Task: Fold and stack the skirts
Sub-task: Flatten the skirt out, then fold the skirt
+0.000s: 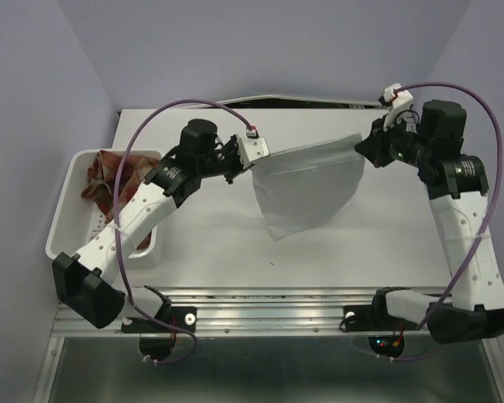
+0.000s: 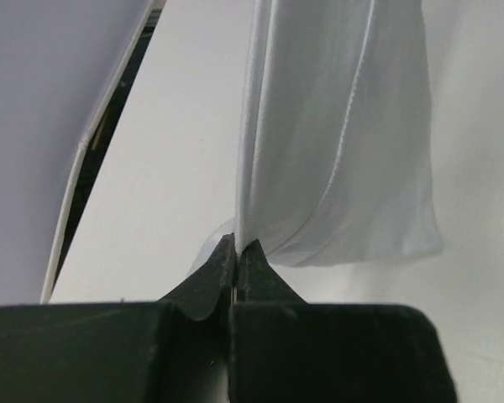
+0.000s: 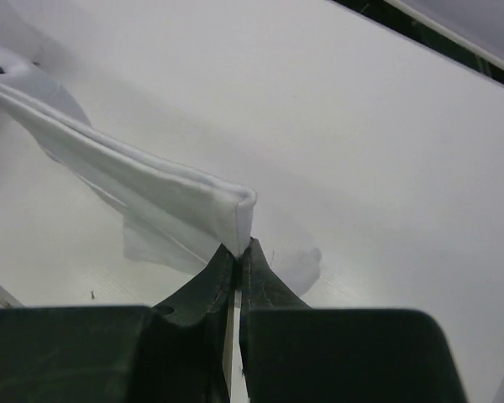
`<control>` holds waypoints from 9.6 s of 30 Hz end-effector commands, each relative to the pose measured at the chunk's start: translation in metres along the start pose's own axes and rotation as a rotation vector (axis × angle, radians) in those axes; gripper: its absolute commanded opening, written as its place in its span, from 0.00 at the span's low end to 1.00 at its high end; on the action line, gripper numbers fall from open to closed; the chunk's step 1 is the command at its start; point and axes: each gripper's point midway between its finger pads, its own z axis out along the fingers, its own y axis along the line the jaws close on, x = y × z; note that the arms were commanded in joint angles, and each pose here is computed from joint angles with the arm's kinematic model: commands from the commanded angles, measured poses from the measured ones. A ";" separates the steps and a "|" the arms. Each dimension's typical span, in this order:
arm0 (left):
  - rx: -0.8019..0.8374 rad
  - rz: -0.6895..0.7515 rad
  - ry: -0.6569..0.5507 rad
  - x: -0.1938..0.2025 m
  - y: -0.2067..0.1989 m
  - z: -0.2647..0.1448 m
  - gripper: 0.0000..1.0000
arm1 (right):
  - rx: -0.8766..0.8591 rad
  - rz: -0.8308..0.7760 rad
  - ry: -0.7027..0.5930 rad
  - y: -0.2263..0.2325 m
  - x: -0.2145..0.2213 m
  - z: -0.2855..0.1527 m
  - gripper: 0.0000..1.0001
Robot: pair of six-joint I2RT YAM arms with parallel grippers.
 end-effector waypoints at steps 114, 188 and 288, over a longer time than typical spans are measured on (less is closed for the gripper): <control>0.091 -0.515 0.695 0.219 -0.064 0.093 0.28 | -0.311 -0.055 1.025 0.051 0.341 0.091 0.44; 0.102 -0.586 0.409 0.208 0.064 0.152 0.49 | -0.365 0.033 0.563 -0.140 0.246 0.218 0.38; 0.307 -0.257 0.314 0.139 -0.133 -0.016 0.53 | -0.401 -0.201 0.411 -0.010 0.206 0.070 0.55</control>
